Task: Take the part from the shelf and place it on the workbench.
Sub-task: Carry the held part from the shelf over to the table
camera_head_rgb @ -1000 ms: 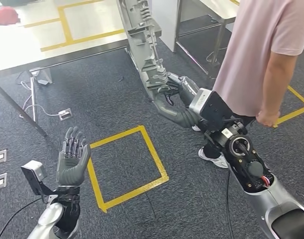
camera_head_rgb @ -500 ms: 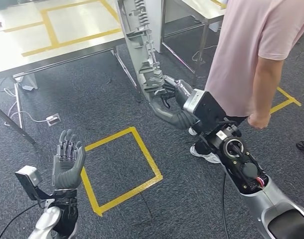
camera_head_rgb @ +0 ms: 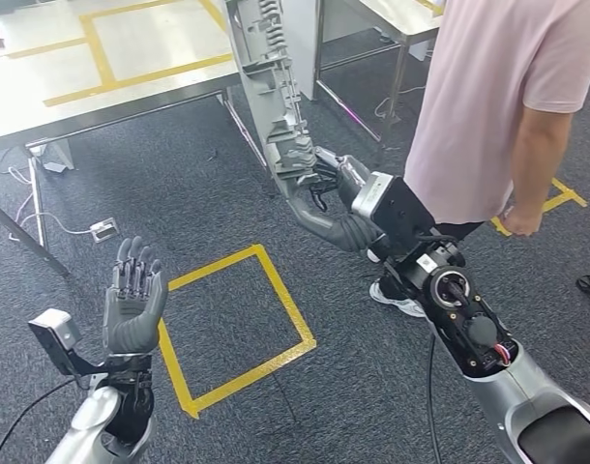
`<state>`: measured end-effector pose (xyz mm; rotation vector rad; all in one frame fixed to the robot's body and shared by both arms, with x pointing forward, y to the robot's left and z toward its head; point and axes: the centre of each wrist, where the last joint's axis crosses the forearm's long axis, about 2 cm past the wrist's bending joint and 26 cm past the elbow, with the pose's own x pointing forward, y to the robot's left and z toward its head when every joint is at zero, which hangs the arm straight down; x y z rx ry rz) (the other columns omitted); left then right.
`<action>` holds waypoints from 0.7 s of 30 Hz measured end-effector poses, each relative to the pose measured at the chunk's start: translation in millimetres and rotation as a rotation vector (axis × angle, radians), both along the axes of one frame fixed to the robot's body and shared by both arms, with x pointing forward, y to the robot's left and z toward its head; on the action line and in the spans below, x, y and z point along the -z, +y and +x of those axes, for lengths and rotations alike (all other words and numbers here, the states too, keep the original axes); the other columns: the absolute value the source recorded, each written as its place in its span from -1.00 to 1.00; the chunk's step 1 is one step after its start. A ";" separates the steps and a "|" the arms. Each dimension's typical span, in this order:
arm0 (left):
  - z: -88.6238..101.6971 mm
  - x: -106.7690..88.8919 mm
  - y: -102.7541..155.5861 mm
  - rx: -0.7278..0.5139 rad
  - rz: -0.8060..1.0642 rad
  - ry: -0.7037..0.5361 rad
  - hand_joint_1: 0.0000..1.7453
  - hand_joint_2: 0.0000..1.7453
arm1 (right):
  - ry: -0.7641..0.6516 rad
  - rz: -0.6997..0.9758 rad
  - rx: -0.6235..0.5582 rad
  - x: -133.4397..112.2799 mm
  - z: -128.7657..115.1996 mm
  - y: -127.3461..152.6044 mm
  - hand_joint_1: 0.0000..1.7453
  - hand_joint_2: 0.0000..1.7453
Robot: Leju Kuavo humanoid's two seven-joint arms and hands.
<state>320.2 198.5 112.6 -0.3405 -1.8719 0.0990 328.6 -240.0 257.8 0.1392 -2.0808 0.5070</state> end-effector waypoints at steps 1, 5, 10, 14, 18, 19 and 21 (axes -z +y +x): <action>0.6 -0.8 -0.5 0.003 0.000 0.000 -1.00 1.00 | 0.003 -0.003 0.001 -1.0 -0.3 -0.9 1.00 1.00; 2.3 -3.4 -2.9 0.008 -0.002 -0.002 -1.00 1.00 | 0.001 -0.011 0.001 -4.0 -1.3 -3.4 1.00 1.00; 2.5 -4.4 -5.0 0.011 -0.001 -0.001 -1.00 1.00 | -0.006 -0.015 0.009 -6.5 -3.0 -6.2 1.00 1.00; 2.6 -5.2 -7.4 0.026 -0.010 -0.001 -1.00 1.00 | -0.008 -0.025 0.033 -7.2 -6.8 -10.9 1.00 1.00; 3.8 -8.0 -11.3 0.039 -0.021 -0.005 -1.00 1.00 | -0.010 -0.026 0.041 -7.9 -10.7 -14.4 1.00 1.00; 4.1 -8.5 -11.9 0.039 -0.023 -0.006 -1.00 1.00 | -0.011 -0.027 0.042 -8.2 -11.2 -15.0 1.00 1.00; 4.6 -9.5 -12.9 0.040 -0.026 -0.007 -1.00 1.00 | -0.014 -0.027 0.043 -9.1 -11.6 -15.7 1.00 1.00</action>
